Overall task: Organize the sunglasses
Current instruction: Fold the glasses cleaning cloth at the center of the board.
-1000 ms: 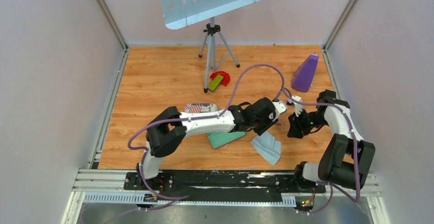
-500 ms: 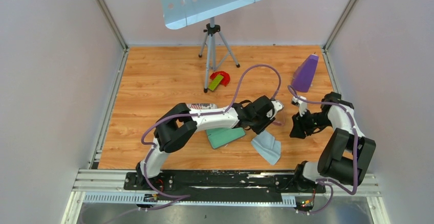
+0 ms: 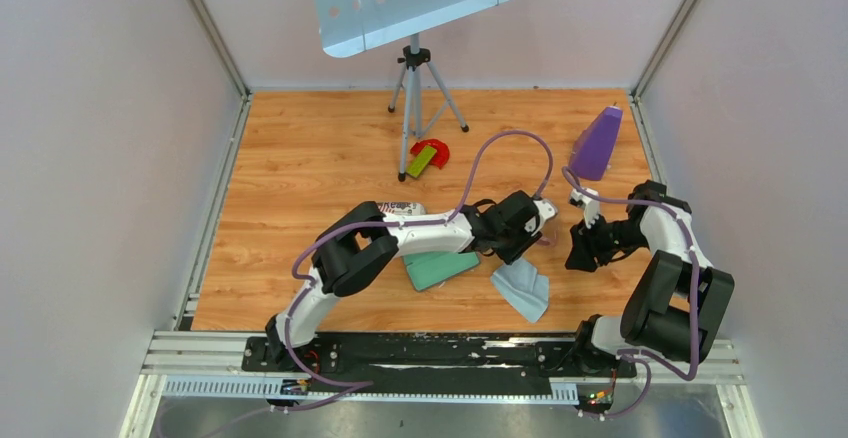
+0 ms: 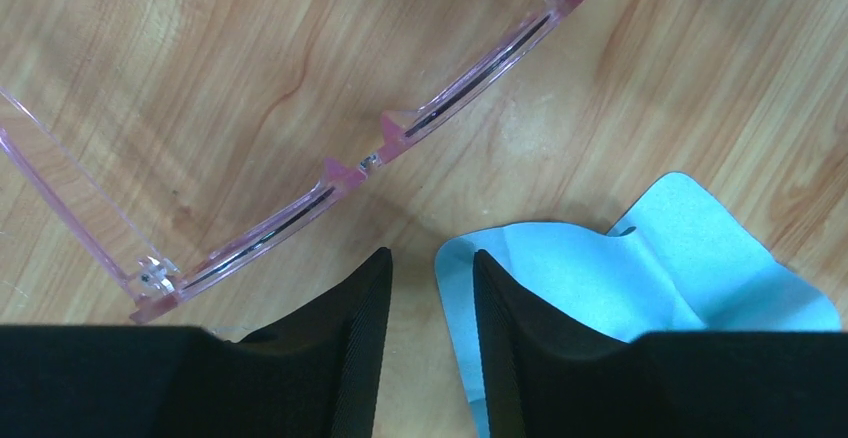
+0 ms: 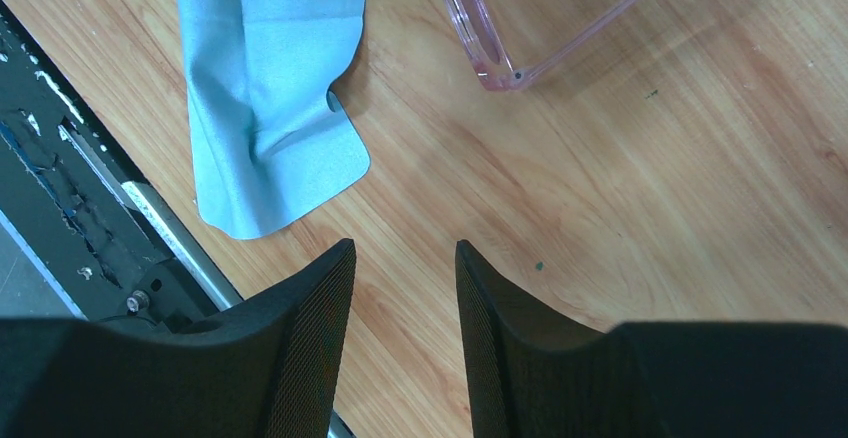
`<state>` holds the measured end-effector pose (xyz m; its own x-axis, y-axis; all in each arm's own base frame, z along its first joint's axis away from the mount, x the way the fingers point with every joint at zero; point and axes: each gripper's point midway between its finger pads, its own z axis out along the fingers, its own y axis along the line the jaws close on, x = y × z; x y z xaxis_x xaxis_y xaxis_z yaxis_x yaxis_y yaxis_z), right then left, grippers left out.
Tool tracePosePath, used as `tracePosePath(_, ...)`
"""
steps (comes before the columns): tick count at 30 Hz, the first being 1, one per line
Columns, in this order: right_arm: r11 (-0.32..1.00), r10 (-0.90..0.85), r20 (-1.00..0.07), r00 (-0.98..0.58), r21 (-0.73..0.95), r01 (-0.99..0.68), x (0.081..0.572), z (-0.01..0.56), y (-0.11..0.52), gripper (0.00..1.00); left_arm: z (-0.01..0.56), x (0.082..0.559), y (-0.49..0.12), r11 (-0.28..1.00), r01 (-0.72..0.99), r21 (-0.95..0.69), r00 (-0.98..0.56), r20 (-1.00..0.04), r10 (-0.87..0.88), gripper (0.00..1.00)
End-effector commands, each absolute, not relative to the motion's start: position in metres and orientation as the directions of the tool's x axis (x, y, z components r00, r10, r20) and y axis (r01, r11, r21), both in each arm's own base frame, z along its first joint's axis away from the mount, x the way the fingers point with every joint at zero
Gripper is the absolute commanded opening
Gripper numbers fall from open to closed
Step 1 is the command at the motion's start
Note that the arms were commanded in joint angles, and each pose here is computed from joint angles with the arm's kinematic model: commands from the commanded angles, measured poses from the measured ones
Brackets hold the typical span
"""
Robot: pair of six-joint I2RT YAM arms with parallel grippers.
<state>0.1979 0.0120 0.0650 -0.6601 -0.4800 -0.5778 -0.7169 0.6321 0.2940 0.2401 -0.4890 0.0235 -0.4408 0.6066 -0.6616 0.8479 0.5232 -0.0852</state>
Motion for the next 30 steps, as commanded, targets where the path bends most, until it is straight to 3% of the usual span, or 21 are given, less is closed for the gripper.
tracePosePath(1, 0.621, -0.450, -0.584, -0.676, 0.339, -0.707, 0.189, 0.065, 0.018, 0.46, -0.003, 0.235, -0.482, 0.510, 0.857, -0.067, -0.439, -0.611, 0.658, 0.37)
tracePosePath(13, 0.629, -0.435, -0.582, -0.687, 0.350, -0.695, 0.194, 0.066, 0.016, 0.47, -0.016, 0.206, -0.477, 0.399, 0.917, -0.008, -0.331, -0.574, 0.749, 0.36)
tracePosePath(21, 0.628, -0.433, -0.567, -0.701, 0.368, -0.686, 0.190, 0.065, 0.017, 0.47, -0.023, 0.218, -0.465, 0.476, 0.877, 0.071, -0.356, -0.570, 0.741, 0.15)
tracePosePath(30, 0.587, -0.475, -0.525, -0.707, 0.410, -0.698, 0.192, 0.054, 0.023, 0.47, 0.018, 0.245, -0.444, 0.630, 0.774, 0.068, -0.424, -0.683, 0.595, 0.00)
